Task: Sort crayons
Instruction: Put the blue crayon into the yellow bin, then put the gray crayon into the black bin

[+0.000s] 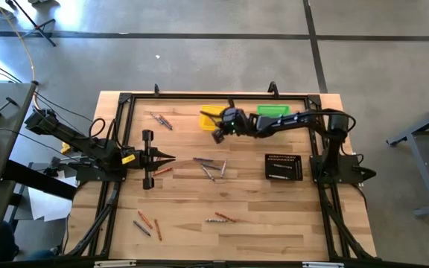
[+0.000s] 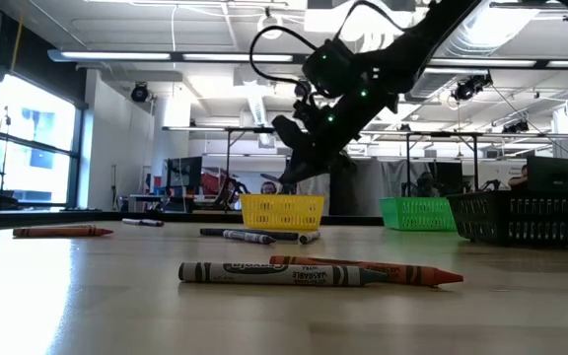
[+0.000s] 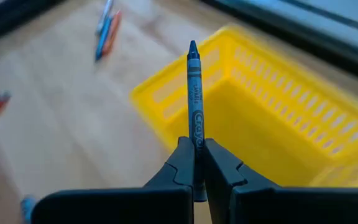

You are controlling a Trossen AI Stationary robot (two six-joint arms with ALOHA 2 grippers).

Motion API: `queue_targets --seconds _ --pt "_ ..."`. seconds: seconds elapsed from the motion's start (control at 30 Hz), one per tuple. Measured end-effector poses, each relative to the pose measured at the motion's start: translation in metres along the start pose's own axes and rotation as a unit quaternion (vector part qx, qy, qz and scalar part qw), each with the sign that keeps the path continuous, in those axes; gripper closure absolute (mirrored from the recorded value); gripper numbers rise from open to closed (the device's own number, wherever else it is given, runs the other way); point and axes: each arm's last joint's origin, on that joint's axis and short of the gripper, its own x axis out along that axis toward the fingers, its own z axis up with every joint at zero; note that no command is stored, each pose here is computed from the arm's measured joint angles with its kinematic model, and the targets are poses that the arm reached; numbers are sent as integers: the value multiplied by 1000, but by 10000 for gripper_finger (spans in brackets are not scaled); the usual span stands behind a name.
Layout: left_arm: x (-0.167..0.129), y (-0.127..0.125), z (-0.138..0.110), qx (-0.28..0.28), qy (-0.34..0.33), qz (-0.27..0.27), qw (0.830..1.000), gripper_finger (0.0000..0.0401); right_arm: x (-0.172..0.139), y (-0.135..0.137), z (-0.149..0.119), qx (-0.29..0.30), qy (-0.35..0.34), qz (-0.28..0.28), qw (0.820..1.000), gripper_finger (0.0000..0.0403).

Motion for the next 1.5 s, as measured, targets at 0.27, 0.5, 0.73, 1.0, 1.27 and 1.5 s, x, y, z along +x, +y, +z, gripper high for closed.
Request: queue_targets --seconds 0.27,0.5,0.73,1.0,1.27,1.5 --pt "0 0 0 1 1 -1 1000 392 4 -24 6 21 8 -31 999 400" --pt "0 0 0 0 1 -1 1000 392 4 -25 5 4 15 -35 999 374" --pt "0 0 -1 -2 2 -1 1000 392 4 -25 5 -13 16 -34 999 306" --pt "0 -1 -1 -1 6 -2 1000 392 -5 -11 7 7 41 59 997 282" --pt "0 -1 -2 1 9 -3 1000 392 -39 55 -31 -126 112 127 977 282" --pt "0 -1 -1 -3 7 -3 1000 392 -64 93 -67 -263 120 81 954 281"
